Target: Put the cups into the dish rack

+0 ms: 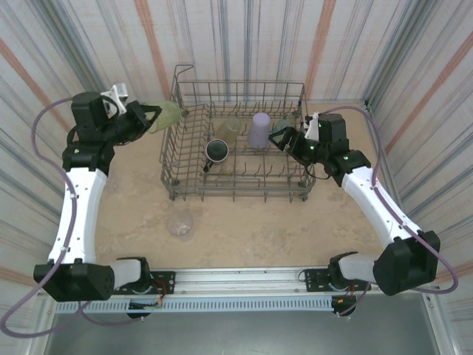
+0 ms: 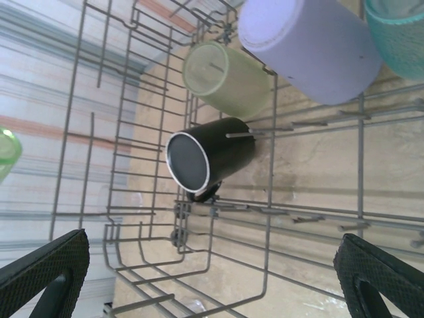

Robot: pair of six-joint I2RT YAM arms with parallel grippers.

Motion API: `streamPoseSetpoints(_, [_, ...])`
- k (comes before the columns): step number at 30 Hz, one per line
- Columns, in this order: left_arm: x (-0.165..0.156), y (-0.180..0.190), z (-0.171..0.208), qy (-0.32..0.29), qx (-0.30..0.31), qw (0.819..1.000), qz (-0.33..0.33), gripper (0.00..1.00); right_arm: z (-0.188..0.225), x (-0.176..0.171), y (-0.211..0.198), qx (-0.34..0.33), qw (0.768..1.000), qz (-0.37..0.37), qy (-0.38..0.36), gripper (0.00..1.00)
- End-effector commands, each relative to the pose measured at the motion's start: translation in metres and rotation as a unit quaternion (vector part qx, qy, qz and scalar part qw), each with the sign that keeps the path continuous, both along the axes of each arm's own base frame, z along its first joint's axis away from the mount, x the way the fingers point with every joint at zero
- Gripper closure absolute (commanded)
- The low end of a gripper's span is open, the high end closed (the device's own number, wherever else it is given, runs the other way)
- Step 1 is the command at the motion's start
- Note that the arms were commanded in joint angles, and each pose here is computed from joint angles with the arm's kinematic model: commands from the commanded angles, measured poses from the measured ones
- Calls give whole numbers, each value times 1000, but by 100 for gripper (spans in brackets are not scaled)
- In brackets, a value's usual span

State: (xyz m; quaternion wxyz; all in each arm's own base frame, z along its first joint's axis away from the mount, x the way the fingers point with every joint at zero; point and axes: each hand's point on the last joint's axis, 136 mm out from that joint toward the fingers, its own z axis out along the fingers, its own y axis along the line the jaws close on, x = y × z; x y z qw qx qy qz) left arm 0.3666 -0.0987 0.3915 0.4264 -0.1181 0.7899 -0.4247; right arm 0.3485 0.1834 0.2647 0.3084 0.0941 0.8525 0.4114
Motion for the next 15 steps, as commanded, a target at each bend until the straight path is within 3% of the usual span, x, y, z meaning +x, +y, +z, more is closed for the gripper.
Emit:
streamPoseSetpoints(1, [7,-15,31,-49,-16,999,-10,100,19,4,12,32,999,15,-13,1])
streamPoseSetpoints(15, [34,-90,10,-39,-69,991,-108,100,29,16,38,87,995,45,-36,1])
